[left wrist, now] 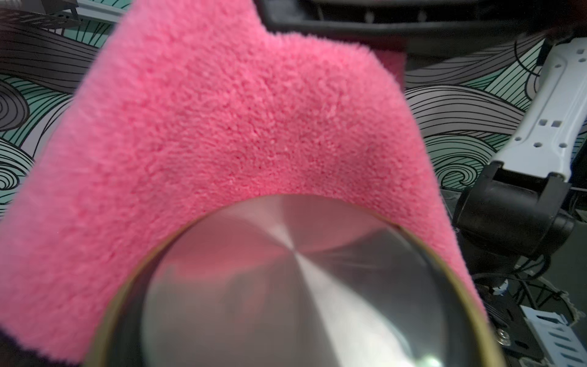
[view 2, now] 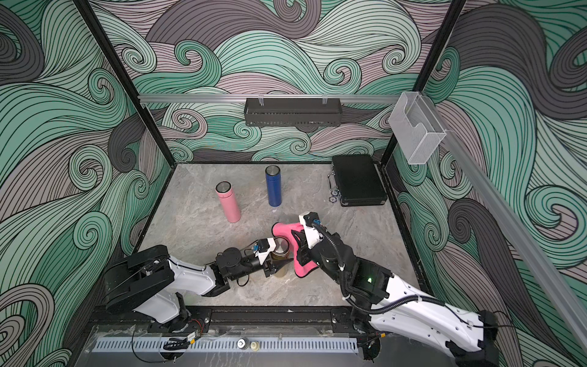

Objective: Wipe the surface of the thermos
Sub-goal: Wipe the dirt from the surface of the thermos.

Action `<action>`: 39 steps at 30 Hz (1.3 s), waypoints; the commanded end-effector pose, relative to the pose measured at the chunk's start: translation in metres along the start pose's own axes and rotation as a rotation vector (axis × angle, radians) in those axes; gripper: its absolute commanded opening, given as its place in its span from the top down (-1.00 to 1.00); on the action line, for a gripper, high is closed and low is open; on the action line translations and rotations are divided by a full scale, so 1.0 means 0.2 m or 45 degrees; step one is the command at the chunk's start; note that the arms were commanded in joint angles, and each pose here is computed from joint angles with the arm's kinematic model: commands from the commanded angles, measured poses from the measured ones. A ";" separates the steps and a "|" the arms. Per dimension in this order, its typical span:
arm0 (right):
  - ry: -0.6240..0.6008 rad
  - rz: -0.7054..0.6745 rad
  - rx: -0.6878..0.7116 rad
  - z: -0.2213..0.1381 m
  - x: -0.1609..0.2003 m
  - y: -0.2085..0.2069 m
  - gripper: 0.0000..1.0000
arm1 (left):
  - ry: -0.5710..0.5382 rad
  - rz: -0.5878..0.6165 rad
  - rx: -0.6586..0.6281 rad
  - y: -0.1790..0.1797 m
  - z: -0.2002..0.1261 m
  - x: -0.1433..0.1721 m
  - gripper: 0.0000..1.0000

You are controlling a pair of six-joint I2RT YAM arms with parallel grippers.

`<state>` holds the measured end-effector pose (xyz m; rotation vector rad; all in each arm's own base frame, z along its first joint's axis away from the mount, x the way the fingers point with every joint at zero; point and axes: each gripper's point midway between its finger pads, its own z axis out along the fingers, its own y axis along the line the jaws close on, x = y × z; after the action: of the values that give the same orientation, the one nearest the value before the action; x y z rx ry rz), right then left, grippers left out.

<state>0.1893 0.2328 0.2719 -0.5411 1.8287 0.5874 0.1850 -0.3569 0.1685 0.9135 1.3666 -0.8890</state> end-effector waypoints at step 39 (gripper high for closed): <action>0.483 0.018 -0.424 0.06 0.44 0.40 1.00 | -0.089 0.055 0.095 -0.01 0.04 -0.15 1.00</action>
<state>0.1540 0.2841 0.2382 -0.7275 1.9806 0.7823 0.1839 -0.3558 0.1681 0.9622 1.3646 -0.9168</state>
